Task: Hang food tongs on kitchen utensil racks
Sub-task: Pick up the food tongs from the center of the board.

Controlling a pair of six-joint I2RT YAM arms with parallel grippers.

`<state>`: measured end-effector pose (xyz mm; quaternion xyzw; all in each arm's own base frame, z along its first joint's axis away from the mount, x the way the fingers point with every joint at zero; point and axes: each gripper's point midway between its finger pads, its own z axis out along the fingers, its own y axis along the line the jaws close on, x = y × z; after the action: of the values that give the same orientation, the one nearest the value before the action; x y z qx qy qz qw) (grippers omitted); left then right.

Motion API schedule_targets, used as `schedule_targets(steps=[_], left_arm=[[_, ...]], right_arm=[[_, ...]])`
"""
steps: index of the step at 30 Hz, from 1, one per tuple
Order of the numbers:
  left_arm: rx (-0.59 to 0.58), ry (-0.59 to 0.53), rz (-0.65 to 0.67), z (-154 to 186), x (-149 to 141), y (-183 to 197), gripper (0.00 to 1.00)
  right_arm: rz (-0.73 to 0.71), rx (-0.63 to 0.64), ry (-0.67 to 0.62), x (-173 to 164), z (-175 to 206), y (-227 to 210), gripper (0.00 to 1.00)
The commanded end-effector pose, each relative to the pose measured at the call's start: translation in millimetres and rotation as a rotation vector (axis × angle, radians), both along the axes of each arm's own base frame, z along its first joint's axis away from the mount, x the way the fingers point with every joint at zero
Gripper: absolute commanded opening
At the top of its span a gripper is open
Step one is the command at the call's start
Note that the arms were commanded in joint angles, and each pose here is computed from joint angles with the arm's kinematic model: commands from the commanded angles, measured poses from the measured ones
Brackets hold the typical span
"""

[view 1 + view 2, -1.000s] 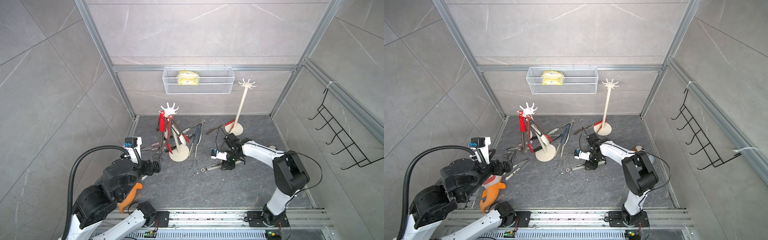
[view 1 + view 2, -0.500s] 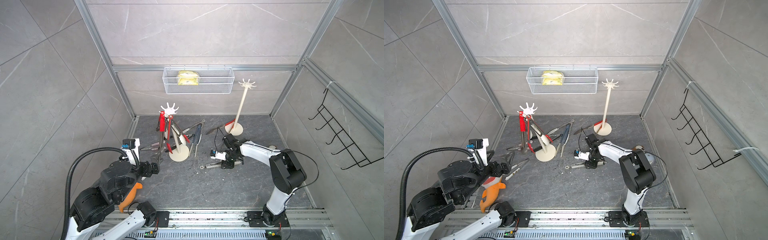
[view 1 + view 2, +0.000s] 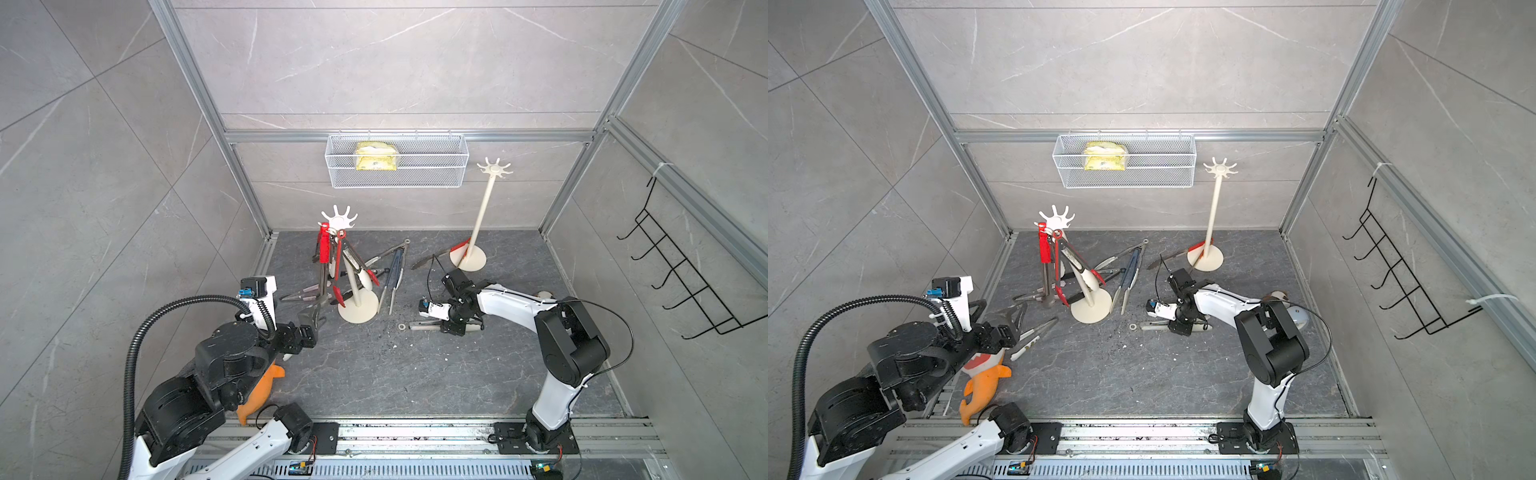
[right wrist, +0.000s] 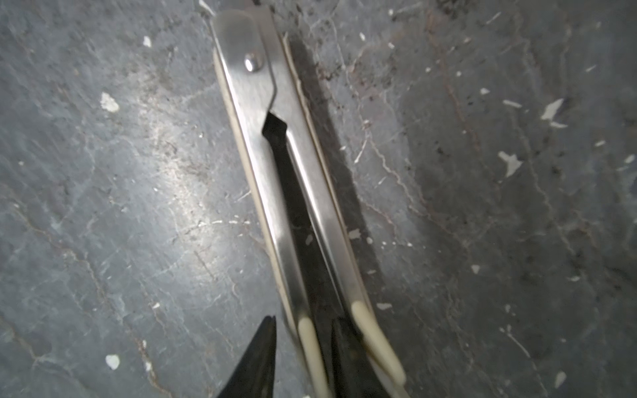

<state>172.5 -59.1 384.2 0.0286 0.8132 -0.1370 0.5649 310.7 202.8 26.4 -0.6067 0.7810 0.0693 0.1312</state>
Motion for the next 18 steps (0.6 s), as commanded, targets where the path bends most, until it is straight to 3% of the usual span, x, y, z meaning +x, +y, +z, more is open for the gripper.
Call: schedule_targets(steps=[1,18], left_arm=[[-0.023,-0.027,0.001,12.1,-1.3,1.5,0.99],[-0.018,-0.042,0.01,12.2,-0.9,4.0,0.99]], right_arm=[[-0.012,-0.016,0.035,-7.4,-14.6,-0.2,0.26],[-0.028,-0.006,0.053,-11.9,-14.7,6.3,0.1]])
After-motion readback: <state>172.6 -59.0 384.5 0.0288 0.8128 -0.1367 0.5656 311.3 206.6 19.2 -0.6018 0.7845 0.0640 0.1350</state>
